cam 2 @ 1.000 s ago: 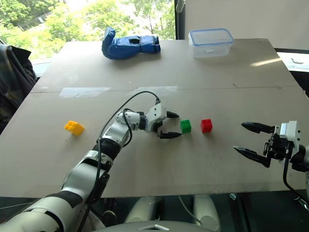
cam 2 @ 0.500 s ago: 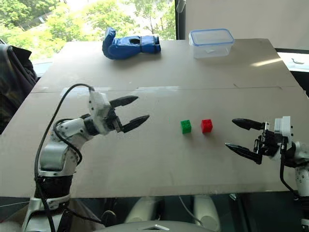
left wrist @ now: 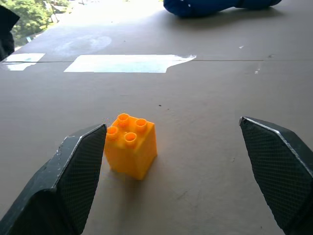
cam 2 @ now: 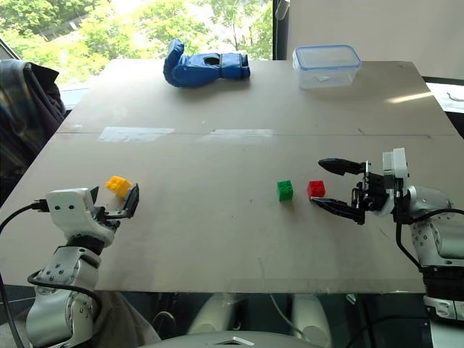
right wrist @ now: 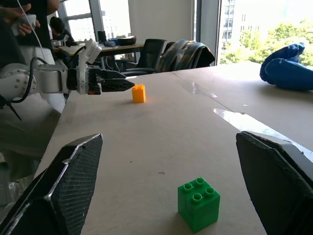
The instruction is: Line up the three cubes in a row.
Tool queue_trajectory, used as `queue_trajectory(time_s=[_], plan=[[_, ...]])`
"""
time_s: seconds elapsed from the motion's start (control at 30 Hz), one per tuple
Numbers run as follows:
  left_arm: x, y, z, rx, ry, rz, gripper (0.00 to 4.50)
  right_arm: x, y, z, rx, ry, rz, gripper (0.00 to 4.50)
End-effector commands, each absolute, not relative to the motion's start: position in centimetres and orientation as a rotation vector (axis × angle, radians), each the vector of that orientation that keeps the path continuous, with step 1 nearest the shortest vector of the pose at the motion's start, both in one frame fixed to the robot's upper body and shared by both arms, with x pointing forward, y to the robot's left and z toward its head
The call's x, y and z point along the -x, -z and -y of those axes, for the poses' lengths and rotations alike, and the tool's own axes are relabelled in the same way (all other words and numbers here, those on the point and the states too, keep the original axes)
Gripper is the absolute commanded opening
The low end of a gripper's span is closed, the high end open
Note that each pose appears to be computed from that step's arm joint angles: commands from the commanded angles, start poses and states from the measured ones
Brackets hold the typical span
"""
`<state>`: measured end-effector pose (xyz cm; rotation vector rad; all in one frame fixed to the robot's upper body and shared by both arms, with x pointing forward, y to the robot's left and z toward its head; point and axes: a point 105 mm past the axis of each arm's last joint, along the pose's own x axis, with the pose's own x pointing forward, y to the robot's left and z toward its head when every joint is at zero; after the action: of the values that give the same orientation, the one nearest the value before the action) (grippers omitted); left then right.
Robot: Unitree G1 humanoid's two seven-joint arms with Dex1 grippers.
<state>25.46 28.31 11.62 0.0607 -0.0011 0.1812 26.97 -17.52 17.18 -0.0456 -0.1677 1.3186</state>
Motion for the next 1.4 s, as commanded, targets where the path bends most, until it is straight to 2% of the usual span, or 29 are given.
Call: queue_trajectory(time_s=[0.03, 0.1, 0.27, 0.6, 0.73, 0.93, 1.2, 1.33, 1.4], plan=[[-25.5, -11.7, -29.5, -0.067, -0.282, 0.025, 4.46, -26.8, -17.8, 18.7, 0.109, -1.32, 0.184, 4.5], [-25.9, -11.4, -30.1, -0.054, -0.344, 0.026, 4.46, -26.8, -17.6, 19.5, 0.135, -1.305, 0.169, 4.5], [-26.9, -10.6, -29.7, -0.054, -0.349, 0.007, 4.46, -26.8, -17.4, 20.2, 0.155, -1.284, 0.164, 4.5], [-30.4, -8.9, -29.3, -0.026, -0.383, -0.025, 4.46, -26.4, -17.3, 20.4, 0.165, -1.255, 0.17, 4.5], [-30.8, -8.9, -28.9, -0.015, -0.432, -0.017, 4.46, -26.3, -17.4, 20.4, 0.171, -1.244, 0.171, 4.5], [-30.2, -8.8, -30.9, 0.047, -0.647, -0.008, 4.46, -26.2, -17.5, 20.3, 0.181, -1.23, 0.175, 4.5], [-30.8, -8.5, -30.2, 0.098, -0.643, -0.017, 4.46, -26.3, -17.4, 20.1, 0.186, -1.227, 0.178, 4.5], [-30.7, -8.2, -30.4, 0.13, -0.672, -0.024, 3.25, -26.3, -17.4, 20.1, 0.187, -1.225, 0.178, 4.5], [-30.7, -8.1, -30.3, 0.141, -0.67, -0.031, 2.37, -26.2, -17.4, 20.1, 0.188, -1.225, 0.178, 4.5]])
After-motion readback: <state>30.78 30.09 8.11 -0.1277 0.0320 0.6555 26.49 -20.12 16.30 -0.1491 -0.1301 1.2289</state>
